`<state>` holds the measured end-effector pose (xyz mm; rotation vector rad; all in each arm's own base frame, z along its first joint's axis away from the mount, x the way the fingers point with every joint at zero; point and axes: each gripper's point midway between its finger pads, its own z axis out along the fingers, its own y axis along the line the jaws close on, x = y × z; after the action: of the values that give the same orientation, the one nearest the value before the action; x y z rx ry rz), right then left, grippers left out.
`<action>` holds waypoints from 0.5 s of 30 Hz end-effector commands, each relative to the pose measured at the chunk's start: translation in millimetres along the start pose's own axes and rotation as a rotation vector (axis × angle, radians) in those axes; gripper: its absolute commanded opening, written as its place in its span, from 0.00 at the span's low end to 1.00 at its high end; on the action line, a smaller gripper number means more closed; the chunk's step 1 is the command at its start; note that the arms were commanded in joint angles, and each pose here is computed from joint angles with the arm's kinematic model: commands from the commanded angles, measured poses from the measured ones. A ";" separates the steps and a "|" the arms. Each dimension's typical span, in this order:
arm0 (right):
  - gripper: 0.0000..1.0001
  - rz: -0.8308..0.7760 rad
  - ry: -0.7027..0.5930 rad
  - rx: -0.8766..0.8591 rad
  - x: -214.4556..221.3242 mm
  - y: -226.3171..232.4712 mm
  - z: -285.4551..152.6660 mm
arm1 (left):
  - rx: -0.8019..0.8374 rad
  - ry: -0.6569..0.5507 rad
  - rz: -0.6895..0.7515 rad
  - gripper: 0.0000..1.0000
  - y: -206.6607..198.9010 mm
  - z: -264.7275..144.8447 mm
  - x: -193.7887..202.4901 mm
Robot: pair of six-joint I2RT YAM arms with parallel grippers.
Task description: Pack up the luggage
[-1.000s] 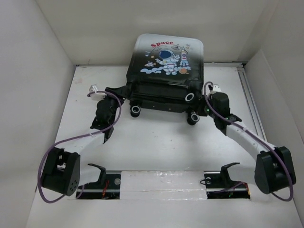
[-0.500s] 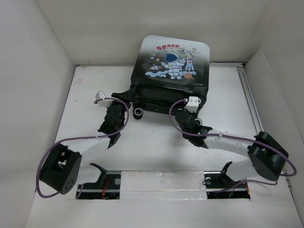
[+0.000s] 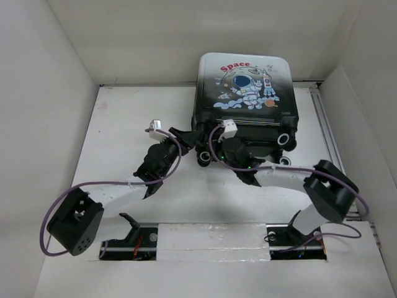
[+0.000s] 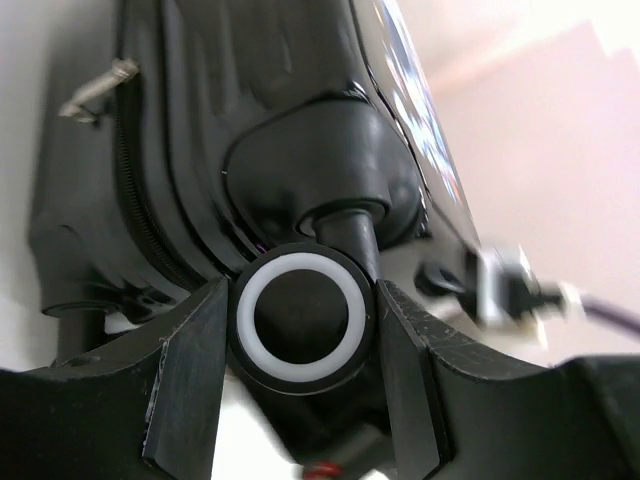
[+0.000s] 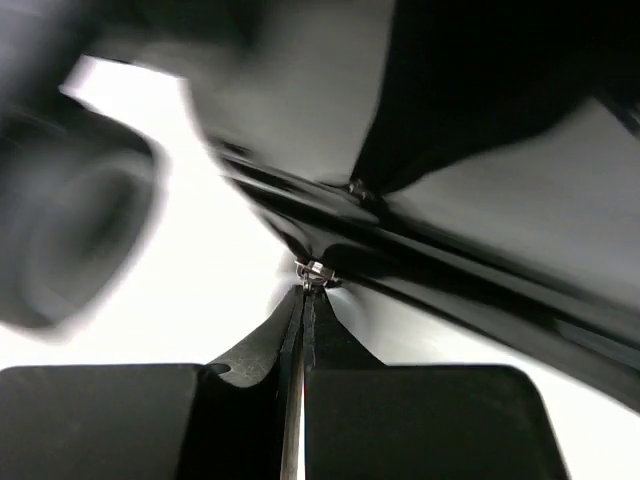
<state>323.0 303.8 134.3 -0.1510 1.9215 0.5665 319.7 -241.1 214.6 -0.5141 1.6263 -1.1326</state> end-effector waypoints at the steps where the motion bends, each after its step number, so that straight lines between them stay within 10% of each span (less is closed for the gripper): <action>1: 0.00 -0.006 0.080 -0.545 8.6 126.9 -14.2 | 0.357 0.159 -0.086 0.00 -101.5 -24.5 16.3; 12: 0.00 0.050 0.102 -0.619 21.5 148.7 -7.5 | 0.403 0.186 -0.131 0.00 -113.8 -50.3 12.0; 15: 0.23 0.065 0.081 -0.538 17.4 127.4 -19.9 | 0.401 0.173 -0.107 0.00 -112.2 -49.0 10.9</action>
<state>320.1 371.0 140.2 -0.3340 1.8570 0.8279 310.4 -229.7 218.9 -0.5363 1.6416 -1.1344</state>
